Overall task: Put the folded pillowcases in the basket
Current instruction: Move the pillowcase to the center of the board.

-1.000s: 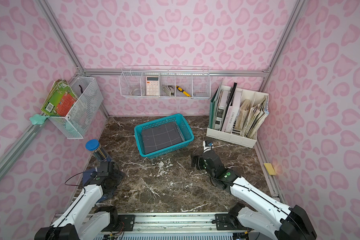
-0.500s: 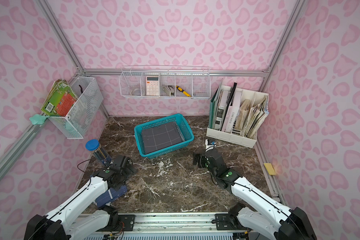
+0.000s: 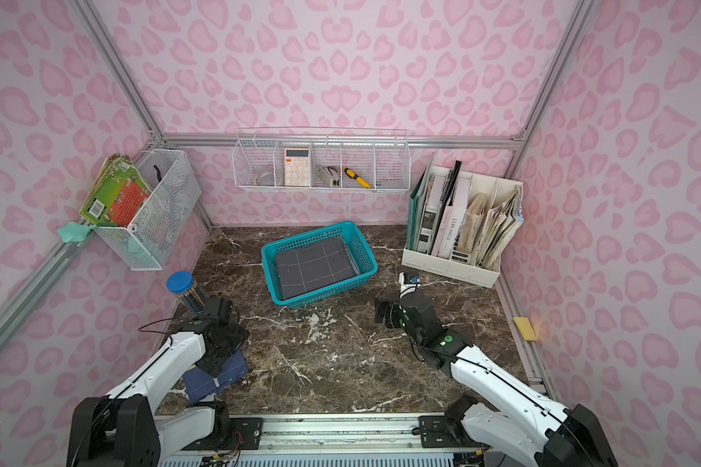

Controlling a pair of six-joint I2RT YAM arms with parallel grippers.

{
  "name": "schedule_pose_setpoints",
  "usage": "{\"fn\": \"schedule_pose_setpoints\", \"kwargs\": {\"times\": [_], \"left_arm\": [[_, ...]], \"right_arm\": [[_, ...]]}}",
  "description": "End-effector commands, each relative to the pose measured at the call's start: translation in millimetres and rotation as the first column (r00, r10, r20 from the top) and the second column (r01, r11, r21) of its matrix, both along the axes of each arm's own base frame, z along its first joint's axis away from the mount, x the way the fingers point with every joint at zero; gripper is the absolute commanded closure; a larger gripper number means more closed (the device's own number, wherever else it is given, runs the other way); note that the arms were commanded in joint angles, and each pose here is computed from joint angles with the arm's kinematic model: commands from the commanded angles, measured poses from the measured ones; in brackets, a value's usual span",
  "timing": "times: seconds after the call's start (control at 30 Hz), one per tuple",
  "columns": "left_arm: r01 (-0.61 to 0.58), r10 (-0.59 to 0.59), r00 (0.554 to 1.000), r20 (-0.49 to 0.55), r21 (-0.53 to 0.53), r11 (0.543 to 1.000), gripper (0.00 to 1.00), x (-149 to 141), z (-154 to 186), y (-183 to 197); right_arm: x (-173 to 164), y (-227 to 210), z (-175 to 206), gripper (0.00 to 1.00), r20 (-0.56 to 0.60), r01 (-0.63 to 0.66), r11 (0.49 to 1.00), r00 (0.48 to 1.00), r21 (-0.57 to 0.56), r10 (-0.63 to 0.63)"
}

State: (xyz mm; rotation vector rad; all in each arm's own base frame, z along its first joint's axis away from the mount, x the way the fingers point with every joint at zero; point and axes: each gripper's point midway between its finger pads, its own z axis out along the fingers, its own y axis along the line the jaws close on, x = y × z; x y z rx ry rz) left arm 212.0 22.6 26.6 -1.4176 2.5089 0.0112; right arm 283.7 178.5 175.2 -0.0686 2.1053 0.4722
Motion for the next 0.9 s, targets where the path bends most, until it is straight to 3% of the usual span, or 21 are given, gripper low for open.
{"fn": "schedule_pose_setpoints", "kwargs": {"times": [0.0,0.3,0.6,0.7,0.87], "left_arm": [[0.05,-0.049,0.999,0.013,-0.101,0.994,0.01,3.8,-14.3,-33.0],[0.27,-0.266,0.961,0.068,-0.046,0.962,0.01,-2.2,-15.7,-108.4],[0.561,-0.559,0.822,0.109,0.021,0.828,0.01,7.8,9.7,-195.5],[0.606,-0.607,0.782,0.14,0.052,0.794,0.01,9.7,26.0,-203.1],[0.578,-0.603,0.779,0.173,0.175,0.797,0.01,12.8,58.7,-169.7]], "right_arm": [[1.9,-2.4,2.1,0.01,0.021,0.012,1.0,1.0,0.011,-0.012],[4.3,-6.1,-2.0,0.01,0.015,0.017,1.0,1.0,0.012,-0.017],[3.9,-5.6,-1.1,0.01,0.014,0.016,1.0,1.0,0.022,-0.016],[2.9,-4.7,-1.2,0.01,0.012,0.012,1.0,1.0,0.028,-0.012],[-1.0,4.2,-7.9,0.01,-0.012,-0.025,0.998,1.0,0.06,0.025]]}}
